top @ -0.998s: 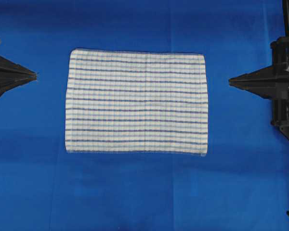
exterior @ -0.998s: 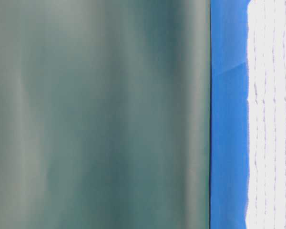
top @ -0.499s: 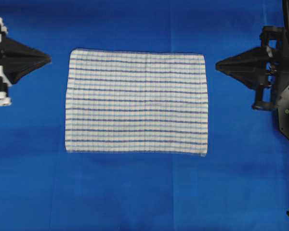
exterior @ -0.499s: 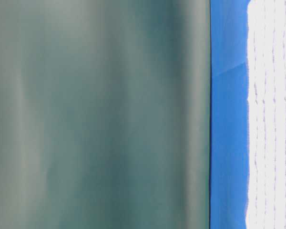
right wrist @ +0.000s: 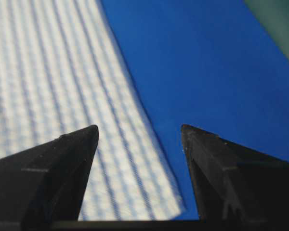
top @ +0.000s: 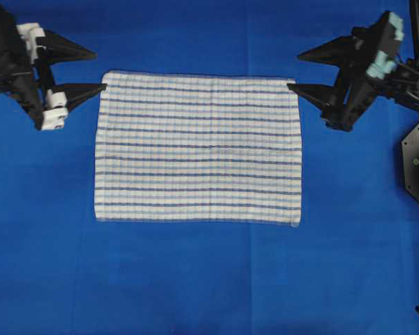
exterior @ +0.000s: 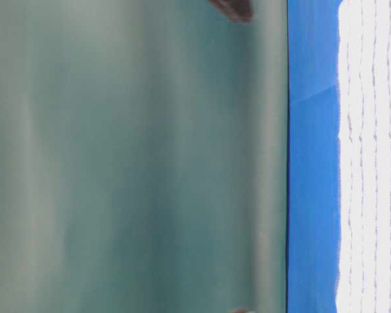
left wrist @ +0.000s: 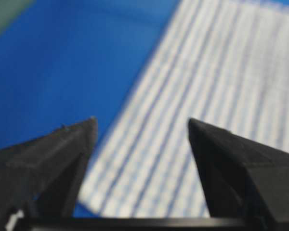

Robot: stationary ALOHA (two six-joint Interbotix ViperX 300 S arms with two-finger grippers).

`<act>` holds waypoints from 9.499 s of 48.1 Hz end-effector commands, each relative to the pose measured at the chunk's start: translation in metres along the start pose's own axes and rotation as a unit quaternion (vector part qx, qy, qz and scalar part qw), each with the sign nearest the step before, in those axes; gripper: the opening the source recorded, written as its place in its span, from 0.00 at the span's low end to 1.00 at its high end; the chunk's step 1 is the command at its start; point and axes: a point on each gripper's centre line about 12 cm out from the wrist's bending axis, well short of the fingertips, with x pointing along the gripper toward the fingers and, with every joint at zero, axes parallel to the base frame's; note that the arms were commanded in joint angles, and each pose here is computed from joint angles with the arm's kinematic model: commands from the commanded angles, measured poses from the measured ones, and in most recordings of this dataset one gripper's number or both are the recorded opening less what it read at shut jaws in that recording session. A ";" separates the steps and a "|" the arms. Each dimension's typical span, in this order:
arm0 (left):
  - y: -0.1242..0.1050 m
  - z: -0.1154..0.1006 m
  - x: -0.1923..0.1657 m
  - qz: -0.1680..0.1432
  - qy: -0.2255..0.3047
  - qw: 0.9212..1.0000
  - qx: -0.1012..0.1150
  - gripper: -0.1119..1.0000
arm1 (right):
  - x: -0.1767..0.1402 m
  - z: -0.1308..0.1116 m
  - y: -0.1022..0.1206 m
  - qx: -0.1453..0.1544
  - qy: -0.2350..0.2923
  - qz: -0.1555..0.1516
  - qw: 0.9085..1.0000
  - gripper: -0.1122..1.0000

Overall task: Fold the blue towel.
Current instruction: 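Move both grippers to the towel's far corners and grasp them, then pull both far corners toward the near edge, folding towel in half, then open both grippers and lift them off the folded towel, then grasp the folded towel's far corners with both grippers, then lift the towel and rotate it to lie lengthwise across the table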

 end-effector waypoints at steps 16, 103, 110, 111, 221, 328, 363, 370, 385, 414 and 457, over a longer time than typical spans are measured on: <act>0.033 -0.039 0.037 0.056 0.052 0.997 -0.026 0.72 | 0.040 -0.038 -0.024 0.032 0.038 -0.056 0.997 0.75; -0.003 -0.041 0.044 -0.001 0.078 0.997 -0.012 0.16 | 0.026 -0.040 0.004 0.043 0.078 -0.018 0.996 0.17; -0.024 -0.031 0.027 -0.035 0.061 0.997 -0.014 0.16 | 0.010 -0.034 0.022 0.056 0.083 0.013 0.995 0.17; -0.027 -0.030 0.024 -0.040 0.057 0.997 -0.015 0.16 | 0.007 -0.034 0.025 0.058 0.084 0.017 0.995 0.17; -0.083 -0.022 -0.013 -0.144 0.065 0.987 -0.037 0.78 | -0.024 -0.048 0.093 0.061 0.118 0.125 0.983 0.85; -0.088 0.007 0.003 -0.120 0.170 0.978 0.007 0.11 | -0.029 -0.020 0.084 0.047 0.101 0.129 0.985 0.11; -0.185 0.069 0.034 -0.223 0.079 0.971 -0.041 0.11 | 0.017 0.049 0.048 0.016 0.033 0.053 0.998 0.11; -0.204 0.086 0.050 -0.231 0.069 0.969 -0.047 0.11 | 0.029 0.063 0.039 0.004 0.024 0.036 0.999 0.11; -0.232 0.109 0.085 -0.242 0.040 0.968 -0.051 0.11 | 0.045 0.097 0.023 -0.017 -0.008 0.010 1.000 0.11; -0.251 0.116 0.118 -0.256 -0.017 0.965 -0.060 0.11 | 0.047 0.110 -0.005 -0.036 -0.019 -0.026 0.999 0.11; -0.222 0.055 0.091 -0.255 -0.015 0.965 -0.064 0.11 | 0.161 0.106 0.011 -0.060 0.100 0.027 0.993 0.11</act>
